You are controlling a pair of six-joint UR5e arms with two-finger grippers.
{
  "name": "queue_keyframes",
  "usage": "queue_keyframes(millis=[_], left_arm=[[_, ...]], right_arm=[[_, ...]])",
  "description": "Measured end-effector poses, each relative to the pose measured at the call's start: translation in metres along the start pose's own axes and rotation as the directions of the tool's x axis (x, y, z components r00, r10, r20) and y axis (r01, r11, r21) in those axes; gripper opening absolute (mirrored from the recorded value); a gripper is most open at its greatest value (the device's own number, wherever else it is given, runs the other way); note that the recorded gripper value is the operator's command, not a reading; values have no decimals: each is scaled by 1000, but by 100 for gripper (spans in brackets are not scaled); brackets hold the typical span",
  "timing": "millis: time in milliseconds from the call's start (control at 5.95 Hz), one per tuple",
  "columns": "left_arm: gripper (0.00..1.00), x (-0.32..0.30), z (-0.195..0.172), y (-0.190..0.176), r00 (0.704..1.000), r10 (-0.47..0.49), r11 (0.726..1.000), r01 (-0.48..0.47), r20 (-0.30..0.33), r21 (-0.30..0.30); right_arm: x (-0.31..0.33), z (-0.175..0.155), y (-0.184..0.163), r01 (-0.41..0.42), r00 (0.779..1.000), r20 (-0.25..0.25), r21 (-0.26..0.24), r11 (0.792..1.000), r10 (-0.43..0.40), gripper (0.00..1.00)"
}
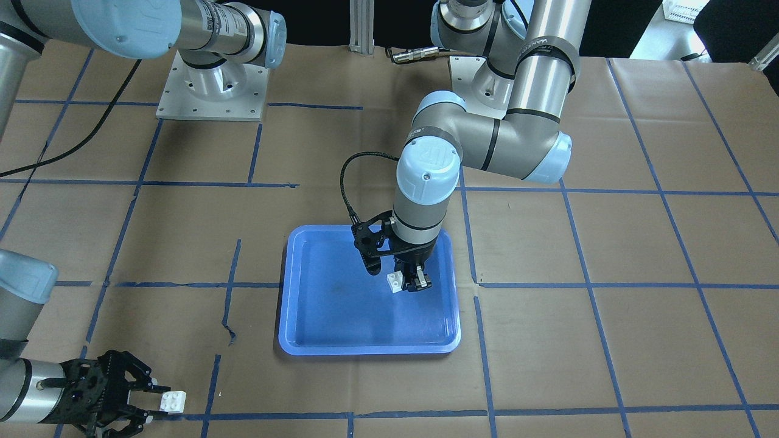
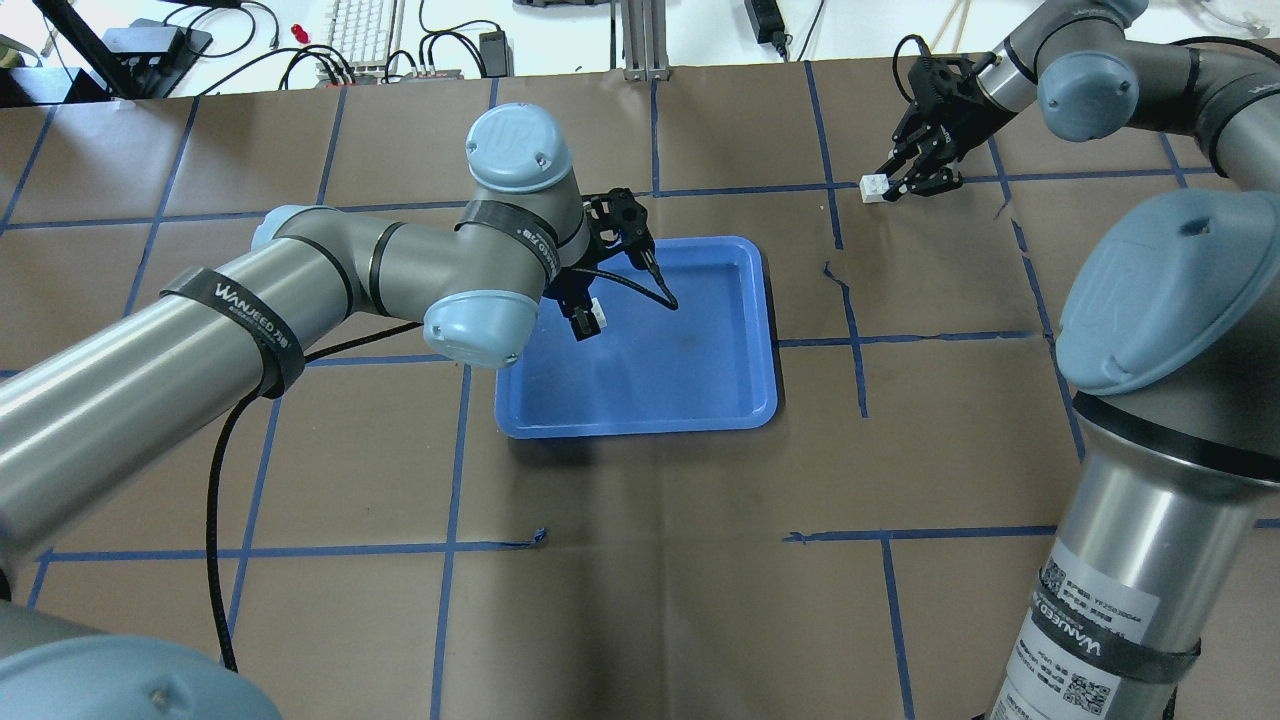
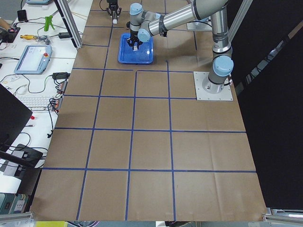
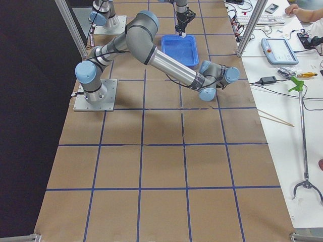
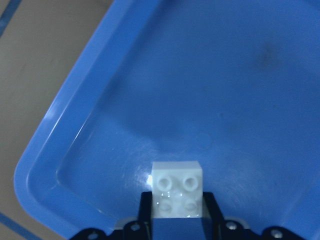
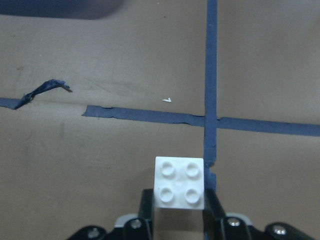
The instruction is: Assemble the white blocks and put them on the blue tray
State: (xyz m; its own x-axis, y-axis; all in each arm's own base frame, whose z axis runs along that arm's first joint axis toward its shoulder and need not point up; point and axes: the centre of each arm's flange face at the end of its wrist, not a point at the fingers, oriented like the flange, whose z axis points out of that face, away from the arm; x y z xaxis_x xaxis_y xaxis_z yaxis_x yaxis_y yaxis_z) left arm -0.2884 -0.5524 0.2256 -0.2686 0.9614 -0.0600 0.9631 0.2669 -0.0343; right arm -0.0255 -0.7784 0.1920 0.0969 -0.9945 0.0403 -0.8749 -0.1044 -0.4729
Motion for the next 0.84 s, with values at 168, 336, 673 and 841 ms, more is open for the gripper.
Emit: queue_keyframes(millis=[168, 336, 673, 841], left_arm=[[0, 4, 12, -7, 997, 76, 997, -76, -10, -4], [0, 9, 19, -13, 992, 125, 992, -125, -16, -6], [0, 15, 27, -20, 980, 199, 980, -199, -16, -1], [16, 16, 31, -21, 976, 216, 976, -216, -18, 1]], right_arm=[[-2, -22, -12, 5, 1000, -22, -11, 1000, -5, 25], [-7, -44, -26, 4, 1000, -28, -15, 1000, -5, 25], [-35, -78, -56, -11, 1000, 2, -4, 1000, 11, 25], [-64, -85, -73, -20, 1000, 17, 4, 1000, 20, 25]])
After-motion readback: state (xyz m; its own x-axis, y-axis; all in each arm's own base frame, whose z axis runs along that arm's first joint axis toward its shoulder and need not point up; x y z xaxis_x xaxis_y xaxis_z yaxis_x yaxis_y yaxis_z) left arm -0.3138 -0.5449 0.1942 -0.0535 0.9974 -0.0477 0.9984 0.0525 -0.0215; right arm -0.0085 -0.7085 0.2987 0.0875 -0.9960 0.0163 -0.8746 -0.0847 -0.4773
